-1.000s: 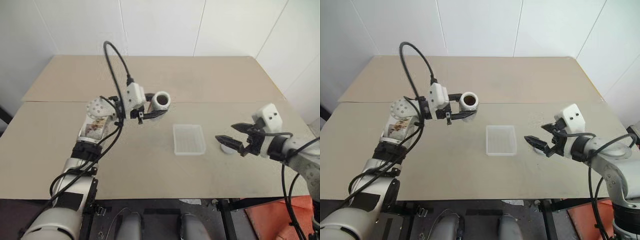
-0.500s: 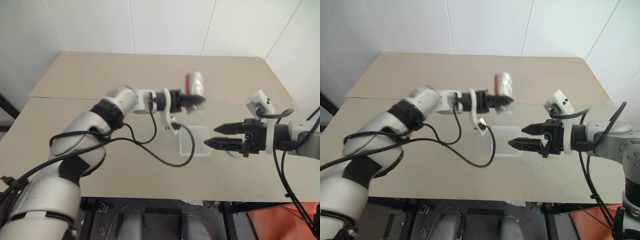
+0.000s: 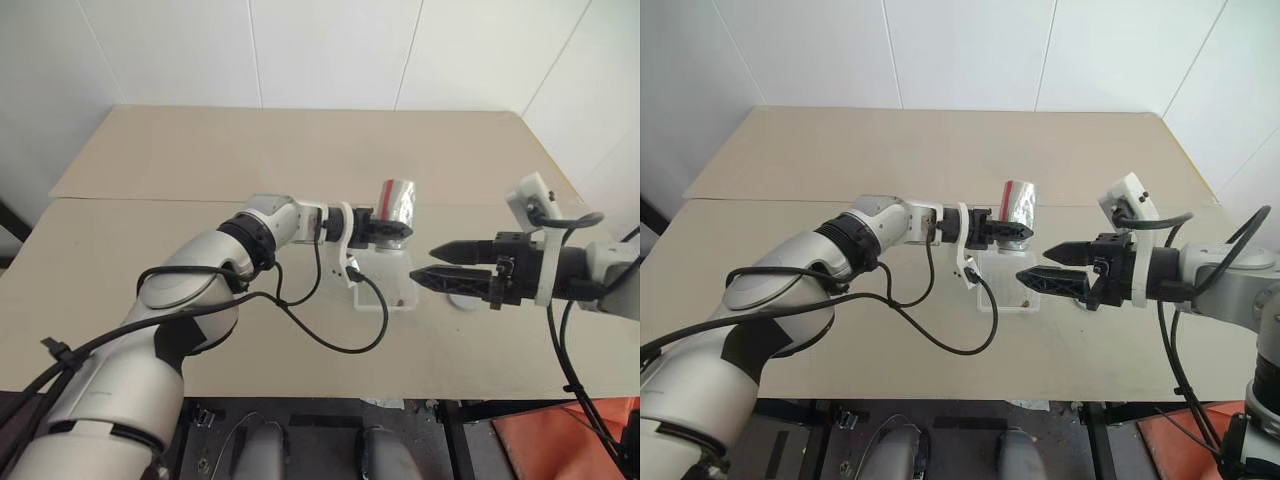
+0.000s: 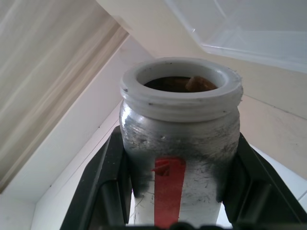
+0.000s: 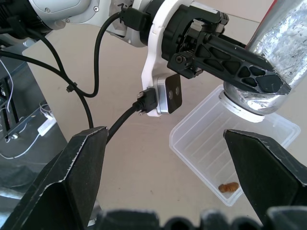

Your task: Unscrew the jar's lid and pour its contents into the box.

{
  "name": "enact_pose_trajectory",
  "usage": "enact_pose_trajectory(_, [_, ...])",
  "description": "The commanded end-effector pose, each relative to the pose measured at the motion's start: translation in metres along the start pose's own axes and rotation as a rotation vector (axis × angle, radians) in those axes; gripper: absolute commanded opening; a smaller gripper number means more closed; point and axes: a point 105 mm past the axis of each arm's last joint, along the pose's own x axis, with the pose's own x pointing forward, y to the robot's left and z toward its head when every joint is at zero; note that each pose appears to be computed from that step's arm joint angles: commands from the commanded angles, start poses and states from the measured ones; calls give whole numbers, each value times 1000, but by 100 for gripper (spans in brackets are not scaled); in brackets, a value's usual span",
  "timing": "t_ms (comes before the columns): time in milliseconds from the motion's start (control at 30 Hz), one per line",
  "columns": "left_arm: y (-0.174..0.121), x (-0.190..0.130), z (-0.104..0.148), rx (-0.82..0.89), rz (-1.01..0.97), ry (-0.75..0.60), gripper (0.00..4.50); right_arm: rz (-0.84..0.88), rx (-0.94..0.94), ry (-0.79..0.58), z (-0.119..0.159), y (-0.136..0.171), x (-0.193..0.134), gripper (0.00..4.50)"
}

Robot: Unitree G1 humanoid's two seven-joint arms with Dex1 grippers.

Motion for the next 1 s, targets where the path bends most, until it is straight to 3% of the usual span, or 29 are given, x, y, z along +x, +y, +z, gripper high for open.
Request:
enact_pose_trajectory(33, [5, -7, -13, -85, 32, 60, 202, -16, -40, -23, 7, 2, -7, 447])
enact_pose_trajectory(100, [3, -18, -23, -257, 52, 145, 202, -30, -73, -25, 8, 3, -6, 447])
enact_pose_trajectory(233, [-6, -51, -40, -811, 144, 330, 202, -56, -172, -27, 7, 3, -4, 447])
enact_pose_trajectory(300, [-19, -70, -54, -1183, 233, 487, 202, -80, -235, -26, 4, 1, -1, 447])
enact_pose_trajectory(433, [-41, -102, -58, -1775, 427, 640, 202, -71, -296, -50, 4, -2, 4, 447])
enact_pose_trajectory(500, [-48, -117, -55, -1961, 521, 689, 202, -64, -312, -62, 6, -4, 7, 447])
enact_pose_trajectory(667, [-68, -148, -32, -2197, 650, 859, 202, -61, -329, -79, 10, -7, 8, 447])
enact_pose_trajectory(1000, [-83, -150, 33, -2316, 609, 920, 202, -61, -335, -96, 15, -10, 8, 447])
